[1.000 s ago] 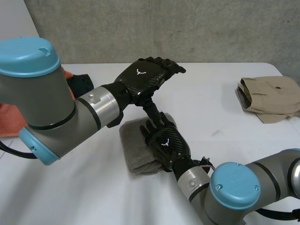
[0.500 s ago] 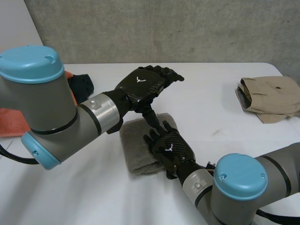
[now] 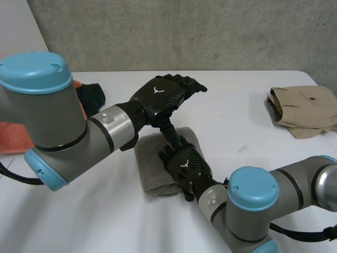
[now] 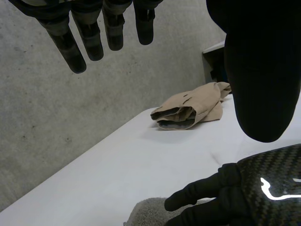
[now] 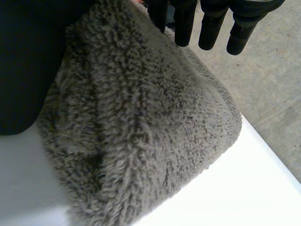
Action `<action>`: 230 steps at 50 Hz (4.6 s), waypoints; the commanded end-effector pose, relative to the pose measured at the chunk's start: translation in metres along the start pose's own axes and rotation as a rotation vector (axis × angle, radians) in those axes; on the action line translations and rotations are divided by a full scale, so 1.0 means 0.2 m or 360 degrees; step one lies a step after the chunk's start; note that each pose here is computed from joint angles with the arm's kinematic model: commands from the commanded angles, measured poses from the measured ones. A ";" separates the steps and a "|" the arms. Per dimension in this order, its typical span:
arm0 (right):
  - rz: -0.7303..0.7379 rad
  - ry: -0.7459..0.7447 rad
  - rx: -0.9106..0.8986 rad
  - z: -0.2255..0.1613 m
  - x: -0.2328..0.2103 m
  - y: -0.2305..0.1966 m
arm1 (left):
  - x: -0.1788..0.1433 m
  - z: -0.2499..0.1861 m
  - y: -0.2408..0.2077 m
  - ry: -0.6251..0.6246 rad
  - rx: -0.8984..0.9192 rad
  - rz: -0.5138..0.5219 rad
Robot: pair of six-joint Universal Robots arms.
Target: Fold the laundry.
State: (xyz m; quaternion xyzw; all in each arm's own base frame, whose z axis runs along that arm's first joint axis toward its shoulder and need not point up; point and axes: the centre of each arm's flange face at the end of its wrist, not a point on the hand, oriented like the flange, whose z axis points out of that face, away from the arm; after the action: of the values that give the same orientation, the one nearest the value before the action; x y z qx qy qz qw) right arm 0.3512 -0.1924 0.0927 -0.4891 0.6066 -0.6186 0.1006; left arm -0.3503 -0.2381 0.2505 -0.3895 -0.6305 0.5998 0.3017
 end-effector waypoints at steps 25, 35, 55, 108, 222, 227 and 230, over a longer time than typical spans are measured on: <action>0.0001 0.0082 0.0140 0.19 0.07 -0.07 | -0.06 -0.02 0.00 -0.0054 -0.0001 -0.0003; 0.0039 0.0126 0.0227 0.25 0.18 -0.11 | -0.12 -0.03 -0.05 -0.0106 0.0040 0.0017; -0.0006 0.1201 0.0718 0.14 1.81 -0.04 | -0.12 -0.07 -0.19 -0.0121 0.0153 0.0068; -0.0416 0.1702 -0.0068 -0.56 2.37 0.07 | 0.02 -0.14 -0.43 -0.0138 0.0377 0.0167; -0.0046 -0.0013 -0.0148 -0.53 0.51 -0.11 | -0.59 -0.41 0.60 -0.0666 -0.0726 0.0560; -0.0073 -0.0093 -0.0188 -0.50 0.45 -0.03 | -0.67 -0.39 0.68 -0.0656 -0.0735 0.0611; -0.0097 -0.0107 -0.0196 -0.48 0.44 0.00 | -0.69 -0.39 0.72 -0.0610 -0.0752 0.0641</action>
State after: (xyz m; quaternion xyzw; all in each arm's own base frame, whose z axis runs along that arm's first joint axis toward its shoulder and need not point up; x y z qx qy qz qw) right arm 0.2363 -0.1899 0.1687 -0.5201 0.6263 -0.5758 0.0751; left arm -0.1983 -0.3101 0.1383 -0.4279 -0.7157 0.5501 -0.0449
